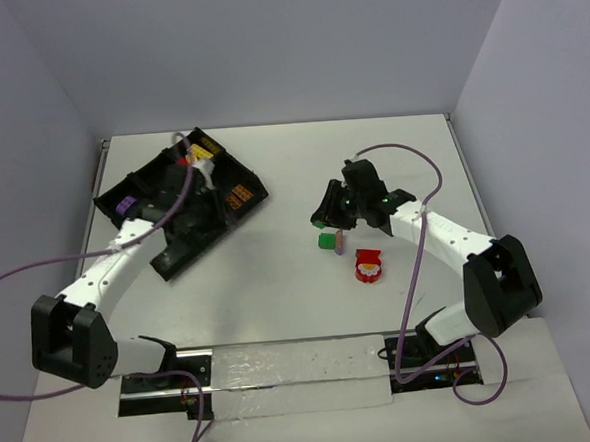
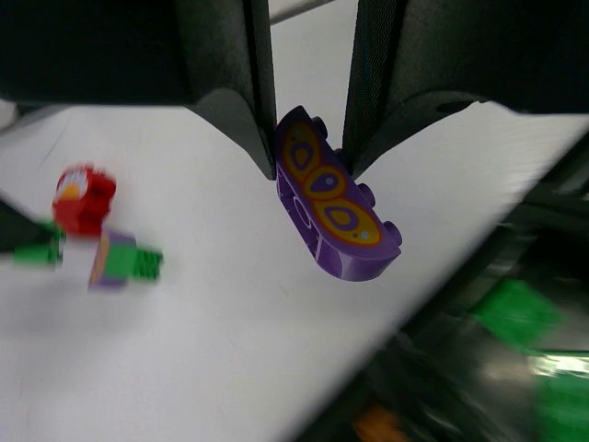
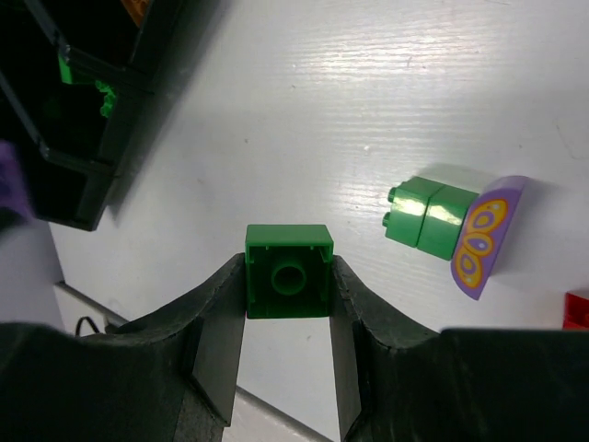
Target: Sort the legos into containers by color
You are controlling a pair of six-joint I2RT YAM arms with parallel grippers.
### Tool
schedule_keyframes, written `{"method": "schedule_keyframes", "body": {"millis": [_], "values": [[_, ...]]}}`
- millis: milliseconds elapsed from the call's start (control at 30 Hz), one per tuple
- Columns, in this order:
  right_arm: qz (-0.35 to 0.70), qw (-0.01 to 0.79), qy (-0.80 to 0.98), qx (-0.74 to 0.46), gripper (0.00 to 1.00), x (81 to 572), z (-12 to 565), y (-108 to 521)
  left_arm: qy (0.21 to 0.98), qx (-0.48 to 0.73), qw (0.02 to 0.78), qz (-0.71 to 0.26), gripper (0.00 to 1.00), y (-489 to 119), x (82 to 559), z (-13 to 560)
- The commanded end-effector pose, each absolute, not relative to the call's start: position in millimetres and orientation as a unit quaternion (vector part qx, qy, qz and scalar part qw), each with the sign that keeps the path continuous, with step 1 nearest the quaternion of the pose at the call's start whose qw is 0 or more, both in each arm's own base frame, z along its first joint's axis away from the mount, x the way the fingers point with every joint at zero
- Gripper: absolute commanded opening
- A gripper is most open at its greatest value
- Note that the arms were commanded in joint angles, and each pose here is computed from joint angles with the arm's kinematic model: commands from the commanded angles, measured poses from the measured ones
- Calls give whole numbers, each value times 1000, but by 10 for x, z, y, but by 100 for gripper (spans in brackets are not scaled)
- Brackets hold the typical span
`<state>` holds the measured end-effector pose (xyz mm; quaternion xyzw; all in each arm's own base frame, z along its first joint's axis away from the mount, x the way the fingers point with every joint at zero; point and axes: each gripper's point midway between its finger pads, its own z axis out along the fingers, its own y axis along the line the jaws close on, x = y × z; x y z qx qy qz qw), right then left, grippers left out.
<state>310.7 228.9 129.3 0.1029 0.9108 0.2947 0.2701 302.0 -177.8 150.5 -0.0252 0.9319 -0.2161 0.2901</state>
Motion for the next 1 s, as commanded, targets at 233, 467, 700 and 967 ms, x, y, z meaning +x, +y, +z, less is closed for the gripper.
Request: {"method": "schedule_keyframes", "body": {"millis": [233,467,700,967], "values": [[266,289,917,68,0,3039,1347,2236,871,-319,361,-98,0,196,3973,2202],[258,296,918,60,0,3021,1412,2200,843,-402,348,-77,0,851,4169,2004],[264,289,918,66,0,2989,1337,2237,850,-413,311,-99,0,1001,4402,1652],[257,283,922,60,0,2968,1273,2263,855,-410,302,-98,16,1014,4466,1472]]}}
